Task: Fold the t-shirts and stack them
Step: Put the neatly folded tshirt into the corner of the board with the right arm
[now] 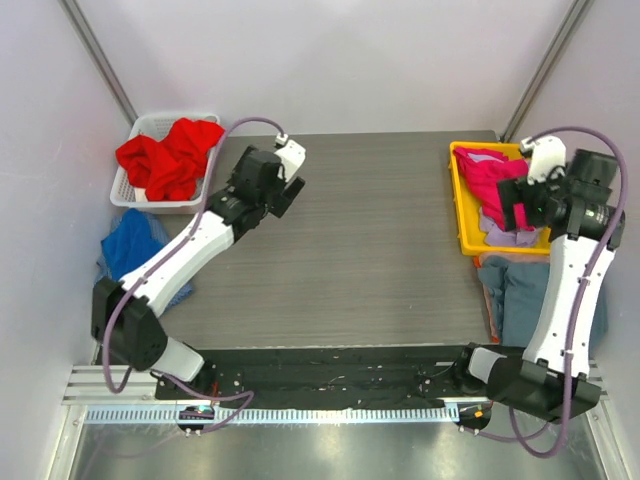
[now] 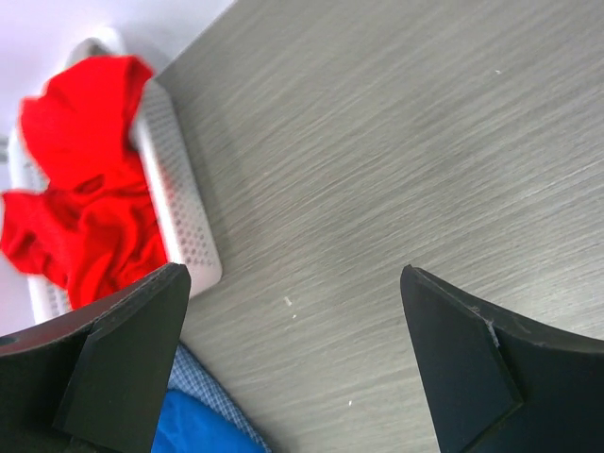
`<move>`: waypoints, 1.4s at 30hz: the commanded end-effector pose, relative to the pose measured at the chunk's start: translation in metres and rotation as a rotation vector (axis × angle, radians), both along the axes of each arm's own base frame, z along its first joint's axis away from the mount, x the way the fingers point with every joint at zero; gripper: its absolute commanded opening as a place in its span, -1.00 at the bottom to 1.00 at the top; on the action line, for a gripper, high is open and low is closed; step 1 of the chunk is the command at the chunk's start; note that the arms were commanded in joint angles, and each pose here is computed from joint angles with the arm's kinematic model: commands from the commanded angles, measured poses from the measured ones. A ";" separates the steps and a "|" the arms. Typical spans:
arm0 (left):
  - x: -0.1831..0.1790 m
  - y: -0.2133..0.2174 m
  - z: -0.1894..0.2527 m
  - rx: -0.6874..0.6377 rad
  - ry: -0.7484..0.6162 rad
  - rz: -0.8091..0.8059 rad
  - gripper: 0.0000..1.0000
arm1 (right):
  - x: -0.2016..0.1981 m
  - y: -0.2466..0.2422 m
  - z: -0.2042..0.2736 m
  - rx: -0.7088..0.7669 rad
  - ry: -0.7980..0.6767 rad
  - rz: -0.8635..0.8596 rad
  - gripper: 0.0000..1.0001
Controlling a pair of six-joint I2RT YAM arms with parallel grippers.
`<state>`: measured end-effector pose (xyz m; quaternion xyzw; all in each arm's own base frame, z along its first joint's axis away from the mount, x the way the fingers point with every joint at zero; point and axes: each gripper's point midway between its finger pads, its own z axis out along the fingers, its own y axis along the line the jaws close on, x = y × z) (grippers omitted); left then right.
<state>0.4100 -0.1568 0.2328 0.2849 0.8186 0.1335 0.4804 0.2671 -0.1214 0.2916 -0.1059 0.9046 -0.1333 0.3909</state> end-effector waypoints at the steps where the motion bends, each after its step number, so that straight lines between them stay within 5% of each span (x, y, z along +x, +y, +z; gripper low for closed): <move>1: -0.019 0.031 0.021 -0.093 -0.063 0.102 0.99 | 0.049 0.057 0.015 0.237 -0.130 0.020 0.99; 9: -0.046 0.035 0.012 -0.239 -0.028 0.093 0.99 | 0.103 0.164 0.012 0.295 -0.222 0.143 0.99; 15: -0.049 0.043 0.008 -0.276 -0.051 0.143 0.99 | 0.128 0.226 -0.022 0.280 -0.132 0.247 0.99; 29: -0.046 0.058 0.016 -0.275 -0.139 0.196 0.99 | 0.154 0.278 -0.057 0.234 -0.089 0.334 0.99; 42: -0.046 0.057 0.014 -0.276 -0.127 0.191 0.99 | 0.145 0.276 -0.043 0.225 -0.128 0.337 0.99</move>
